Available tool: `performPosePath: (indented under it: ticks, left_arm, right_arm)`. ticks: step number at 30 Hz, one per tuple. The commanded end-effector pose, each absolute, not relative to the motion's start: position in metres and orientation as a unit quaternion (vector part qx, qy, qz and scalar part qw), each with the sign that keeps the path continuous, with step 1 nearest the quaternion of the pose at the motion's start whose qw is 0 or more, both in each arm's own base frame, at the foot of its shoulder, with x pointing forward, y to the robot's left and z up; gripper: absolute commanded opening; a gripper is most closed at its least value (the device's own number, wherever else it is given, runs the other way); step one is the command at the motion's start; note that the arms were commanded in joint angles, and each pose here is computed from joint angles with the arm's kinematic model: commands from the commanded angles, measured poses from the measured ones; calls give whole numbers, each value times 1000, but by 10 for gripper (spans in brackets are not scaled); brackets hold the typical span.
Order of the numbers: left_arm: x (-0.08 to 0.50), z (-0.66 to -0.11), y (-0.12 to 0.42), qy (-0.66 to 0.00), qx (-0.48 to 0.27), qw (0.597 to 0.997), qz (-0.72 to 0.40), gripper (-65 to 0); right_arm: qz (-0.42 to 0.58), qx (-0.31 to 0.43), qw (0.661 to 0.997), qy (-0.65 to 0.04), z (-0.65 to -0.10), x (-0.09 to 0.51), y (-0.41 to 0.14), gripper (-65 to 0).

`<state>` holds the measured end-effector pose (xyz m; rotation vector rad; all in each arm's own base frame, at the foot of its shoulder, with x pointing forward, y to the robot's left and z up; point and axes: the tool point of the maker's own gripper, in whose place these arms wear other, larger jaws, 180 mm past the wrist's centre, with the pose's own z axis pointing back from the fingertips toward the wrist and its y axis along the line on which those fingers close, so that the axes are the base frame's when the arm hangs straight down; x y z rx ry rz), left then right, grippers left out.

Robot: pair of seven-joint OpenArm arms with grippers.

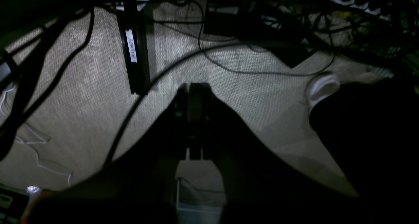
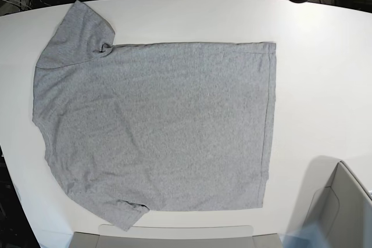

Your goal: Fold the T-shirt properly

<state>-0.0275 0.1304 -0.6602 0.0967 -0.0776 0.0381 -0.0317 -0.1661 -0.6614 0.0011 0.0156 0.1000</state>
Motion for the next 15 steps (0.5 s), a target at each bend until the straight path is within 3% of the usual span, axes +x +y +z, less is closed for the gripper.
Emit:
performPosePath:
  ticks: [1,15]
  left_arm:
    - [-36,-659,134,-40,52,998,22,-648]
    - [-76,-653,177,-8,84,996,14,-649]
  right_arm:
    - [52,-2,999,6,-661,-32,-169,-648]
    - [62,-4,998,4,-651,-69,-180,-648]
